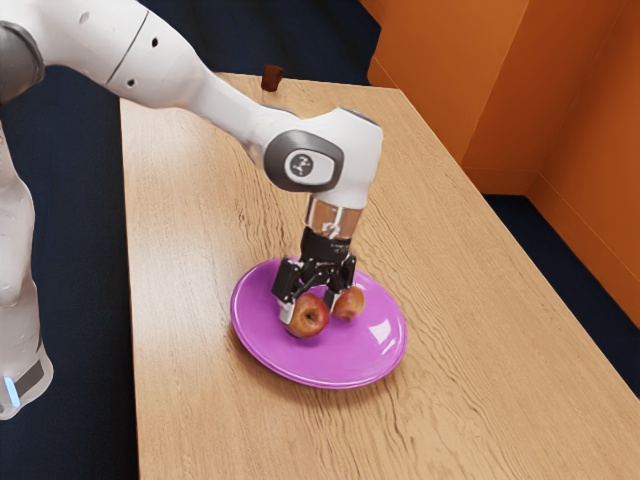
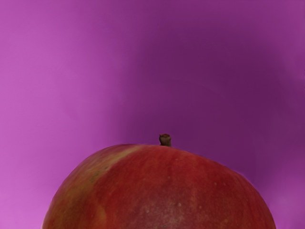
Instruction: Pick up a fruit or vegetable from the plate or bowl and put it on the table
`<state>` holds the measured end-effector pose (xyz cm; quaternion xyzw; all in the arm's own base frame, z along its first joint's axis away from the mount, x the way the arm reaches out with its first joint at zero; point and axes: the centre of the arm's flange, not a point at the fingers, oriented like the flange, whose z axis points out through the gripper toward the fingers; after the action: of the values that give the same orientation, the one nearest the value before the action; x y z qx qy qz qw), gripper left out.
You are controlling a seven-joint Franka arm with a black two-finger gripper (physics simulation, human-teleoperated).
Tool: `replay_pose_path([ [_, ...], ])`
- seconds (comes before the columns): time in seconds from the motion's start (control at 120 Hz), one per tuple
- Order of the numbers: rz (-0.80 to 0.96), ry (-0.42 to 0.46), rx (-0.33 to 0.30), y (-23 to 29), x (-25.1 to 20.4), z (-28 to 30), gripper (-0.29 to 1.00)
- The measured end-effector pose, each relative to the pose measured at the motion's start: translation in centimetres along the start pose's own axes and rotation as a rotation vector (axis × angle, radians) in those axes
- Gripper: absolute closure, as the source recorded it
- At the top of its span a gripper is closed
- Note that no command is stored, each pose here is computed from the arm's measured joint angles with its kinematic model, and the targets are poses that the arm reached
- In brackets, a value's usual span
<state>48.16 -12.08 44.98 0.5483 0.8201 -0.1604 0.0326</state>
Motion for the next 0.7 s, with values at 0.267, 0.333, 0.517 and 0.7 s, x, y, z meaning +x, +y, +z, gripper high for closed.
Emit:
replay_pose_path([
  [0.267, -0.010, -0.015, 0.028, 1.4, 0.5, 1.8, 0.00],
  [0.333, -0.009, -0.018, 0.029, 1.6, 0.6, 2.0, 0.00],
  [0.517, 0.008, -0.023, 0.023, 1.6, 0.3, 2.0, 0.25],
  [0.7, 0.038, -0.040, -0.032, -0.2, 0.0, -0.6, 0.31],
])
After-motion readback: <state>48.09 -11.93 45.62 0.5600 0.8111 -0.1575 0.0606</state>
